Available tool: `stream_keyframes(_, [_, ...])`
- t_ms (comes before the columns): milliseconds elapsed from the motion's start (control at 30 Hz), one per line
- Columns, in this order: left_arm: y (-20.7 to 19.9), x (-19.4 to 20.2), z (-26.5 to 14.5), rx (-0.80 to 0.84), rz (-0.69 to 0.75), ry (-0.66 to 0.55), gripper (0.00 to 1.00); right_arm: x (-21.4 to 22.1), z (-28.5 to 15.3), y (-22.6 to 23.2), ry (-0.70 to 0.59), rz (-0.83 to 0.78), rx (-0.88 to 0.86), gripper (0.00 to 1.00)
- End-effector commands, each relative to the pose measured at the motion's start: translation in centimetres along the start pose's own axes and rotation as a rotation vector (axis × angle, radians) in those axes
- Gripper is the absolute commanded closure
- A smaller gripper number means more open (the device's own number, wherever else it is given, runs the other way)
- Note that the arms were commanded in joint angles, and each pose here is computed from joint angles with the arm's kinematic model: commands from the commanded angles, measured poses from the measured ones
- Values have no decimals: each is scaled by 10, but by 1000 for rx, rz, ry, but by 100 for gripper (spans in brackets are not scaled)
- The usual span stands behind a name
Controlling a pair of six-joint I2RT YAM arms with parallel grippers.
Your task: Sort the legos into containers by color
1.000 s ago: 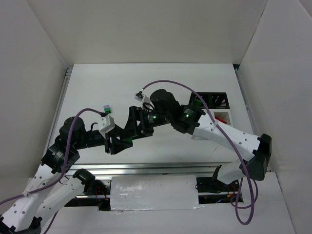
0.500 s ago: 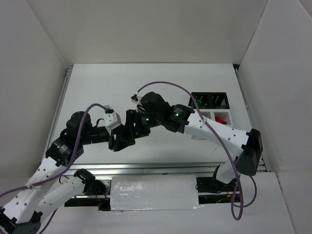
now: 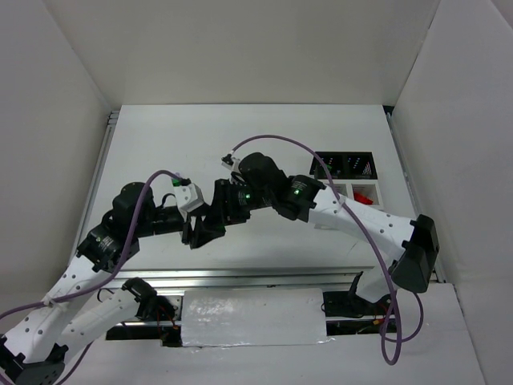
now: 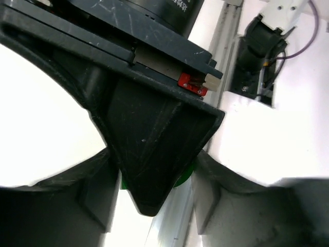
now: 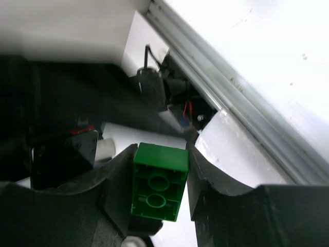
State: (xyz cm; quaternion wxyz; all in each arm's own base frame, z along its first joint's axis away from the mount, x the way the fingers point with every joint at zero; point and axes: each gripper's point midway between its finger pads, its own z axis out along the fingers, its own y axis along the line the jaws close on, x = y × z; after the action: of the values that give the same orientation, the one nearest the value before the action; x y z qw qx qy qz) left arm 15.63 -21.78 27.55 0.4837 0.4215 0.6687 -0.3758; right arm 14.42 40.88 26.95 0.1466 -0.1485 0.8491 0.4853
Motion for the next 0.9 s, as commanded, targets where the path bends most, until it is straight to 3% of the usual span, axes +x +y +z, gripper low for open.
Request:
stream_keyframes(0, [35, -16, -3, -186, 21, -45, 3, 7, -26, 30, 17, -60, -129, 100])
stream_keyframes(167, [52, -14, -7, -294, -42, -36, 0, -19, -33, -7, -60, 24, -107, 100])
stream_keyframes(333, [90, -14, -27, -543, -106, -60, 0, -34, -42, -26, -128, 40, -63, 100])
stream_keyframes(467, [96, -19, -34, -570, -121, -93, 1, -54, -47, -58, -192, 38, 26, 100])
stream_keyframes(567, [103, -15, -39, -619, -152, -100, 1, -105, -84, -124, -425, 12, 328, 100])
stream_keyframes(633, [110, -5, -44, -673, -178, -74, 0, -143, -137, -176, -626, 20, 641, 100])
stream_keyframes(700, [112, 9, -44, -691, -203, -21, 0, -150, -169, -207, -697, 37, 847, 100])
stream_keyframes(733, [121, 15, -52, -758, -210, -7, 0, -164, -210, -238, -789, 93, 997, 100])
stream_keyframes(867, [140, 33, -70, -936, -269, 41, 1, -172, -253, -287, -796, 182, 1169, 100])
